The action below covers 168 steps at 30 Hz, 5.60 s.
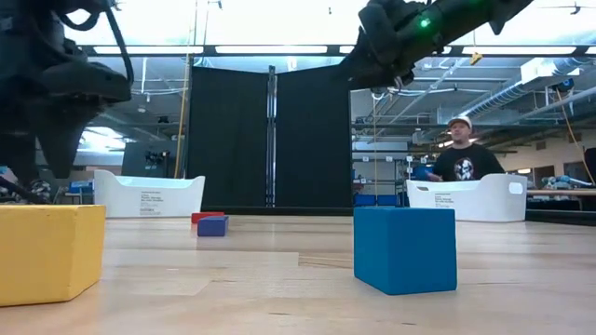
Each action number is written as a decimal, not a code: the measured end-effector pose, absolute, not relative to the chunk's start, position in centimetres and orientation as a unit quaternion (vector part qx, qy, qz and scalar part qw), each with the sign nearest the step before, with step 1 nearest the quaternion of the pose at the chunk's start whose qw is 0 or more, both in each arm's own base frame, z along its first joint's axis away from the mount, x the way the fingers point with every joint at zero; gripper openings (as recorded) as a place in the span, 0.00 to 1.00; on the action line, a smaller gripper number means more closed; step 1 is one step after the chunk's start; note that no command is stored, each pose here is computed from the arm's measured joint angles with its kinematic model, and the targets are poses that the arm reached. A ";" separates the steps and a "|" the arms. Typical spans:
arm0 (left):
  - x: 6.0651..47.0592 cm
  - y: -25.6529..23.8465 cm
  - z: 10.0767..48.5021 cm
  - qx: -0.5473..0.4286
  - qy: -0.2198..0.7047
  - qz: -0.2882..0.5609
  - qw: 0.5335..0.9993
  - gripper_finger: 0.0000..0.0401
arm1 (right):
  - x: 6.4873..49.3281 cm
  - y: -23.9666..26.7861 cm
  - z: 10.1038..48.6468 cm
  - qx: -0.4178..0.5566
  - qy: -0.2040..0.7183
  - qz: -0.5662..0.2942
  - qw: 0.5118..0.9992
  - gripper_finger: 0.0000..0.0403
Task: Sort blocks by size
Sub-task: Put the large red block into the left white bin, then put the small blue block into the right white bin
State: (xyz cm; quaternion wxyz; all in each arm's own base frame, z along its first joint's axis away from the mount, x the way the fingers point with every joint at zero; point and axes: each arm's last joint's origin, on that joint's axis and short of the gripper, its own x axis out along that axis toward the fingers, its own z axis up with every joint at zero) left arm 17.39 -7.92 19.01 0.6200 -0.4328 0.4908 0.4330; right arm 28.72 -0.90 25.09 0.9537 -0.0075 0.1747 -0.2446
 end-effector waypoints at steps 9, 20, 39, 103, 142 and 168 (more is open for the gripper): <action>18.2 -9.5 16.0 -0.431 0.484 0.467 0.601 0.60 | 28.8 -0.6 25.2 -0.022 0.174 -0.237 0.956 0.73; 19.5 -10.2 13.4 -0.410 0.484 0.483 0.603 0.60 | 28.9 -0.1 25.5 -0.022 0.156 -0.228 0.961 0.72; 20.5 -10.0 14.5 -0.303 0.457 0.432 0.716 0.34 | 28.9 0.2 25.5 -0.022 0.154 -0.224 0.962 0.70; 13.7 2.2 24.9 -0.236 0.068 0.237 0.940 0.63 | 22.4 9.1 20.2 0.086 0.429 -0.201 0.877 0.65; 17.8 2.3 24.4 -0.155 0.031 0.154 0.975 0.63 | 34.6 7.4 20.5 0.061 0.331 -0.004 0.942 0.58; 17.8 2.2 24.3 -0.166 0.039 0.143 0.975 0.63 | 32.5 19.9 16.0 -0.042 0.361 0.147 0.920 0.77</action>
